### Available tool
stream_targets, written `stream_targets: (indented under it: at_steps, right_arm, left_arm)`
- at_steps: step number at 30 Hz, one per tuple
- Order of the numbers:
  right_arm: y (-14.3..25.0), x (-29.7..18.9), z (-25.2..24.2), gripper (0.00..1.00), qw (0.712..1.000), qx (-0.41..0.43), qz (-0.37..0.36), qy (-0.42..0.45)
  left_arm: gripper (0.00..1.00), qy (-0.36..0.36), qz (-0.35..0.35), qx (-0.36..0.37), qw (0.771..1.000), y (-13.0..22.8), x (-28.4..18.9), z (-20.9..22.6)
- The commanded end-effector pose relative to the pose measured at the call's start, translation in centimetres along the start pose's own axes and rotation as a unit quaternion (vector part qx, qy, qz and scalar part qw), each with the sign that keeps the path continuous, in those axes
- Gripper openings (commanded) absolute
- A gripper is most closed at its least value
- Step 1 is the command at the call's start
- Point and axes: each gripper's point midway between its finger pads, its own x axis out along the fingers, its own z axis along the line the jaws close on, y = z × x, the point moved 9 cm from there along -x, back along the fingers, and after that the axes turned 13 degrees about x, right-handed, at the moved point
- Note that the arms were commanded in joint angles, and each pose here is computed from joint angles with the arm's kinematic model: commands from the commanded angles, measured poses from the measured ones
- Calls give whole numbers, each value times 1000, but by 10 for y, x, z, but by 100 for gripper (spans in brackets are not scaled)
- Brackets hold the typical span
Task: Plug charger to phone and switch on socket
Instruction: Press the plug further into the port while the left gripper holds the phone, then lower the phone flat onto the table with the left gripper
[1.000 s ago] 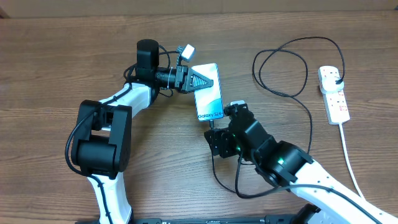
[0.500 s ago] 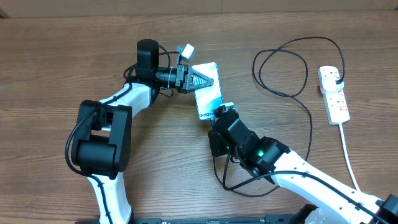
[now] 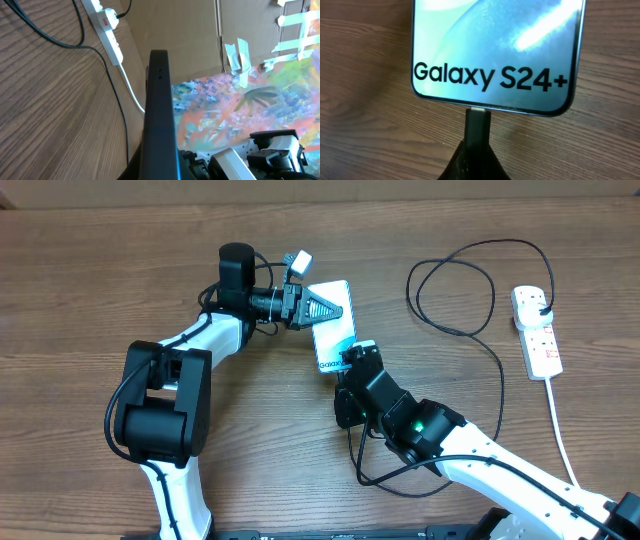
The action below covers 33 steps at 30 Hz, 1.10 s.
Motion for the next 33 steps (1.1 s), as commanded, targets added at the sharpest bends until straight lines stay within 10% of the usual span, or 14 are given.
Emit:
stream_targets:
  at_steps: [1,14,27,33]
  right_arm:
    - [-16,-4,13,4,998,-14,-47,-24]
    - [-29,-12,26,5,997,-30,-62,-46]
    - [-29,-56,31,94,995,-32,-21,-91]
    - [-37,-140,10,100,993,-12,-65,-100]
  left_arm:
    - [4,32,24,7,999,1,4,-7]
    - [4,36,32,-12,999,8,11,-5]
    - [4,-90,-57,-90,990,-8,18,14]
    - [4,-125,-89,-64,986,-34,66,-2]
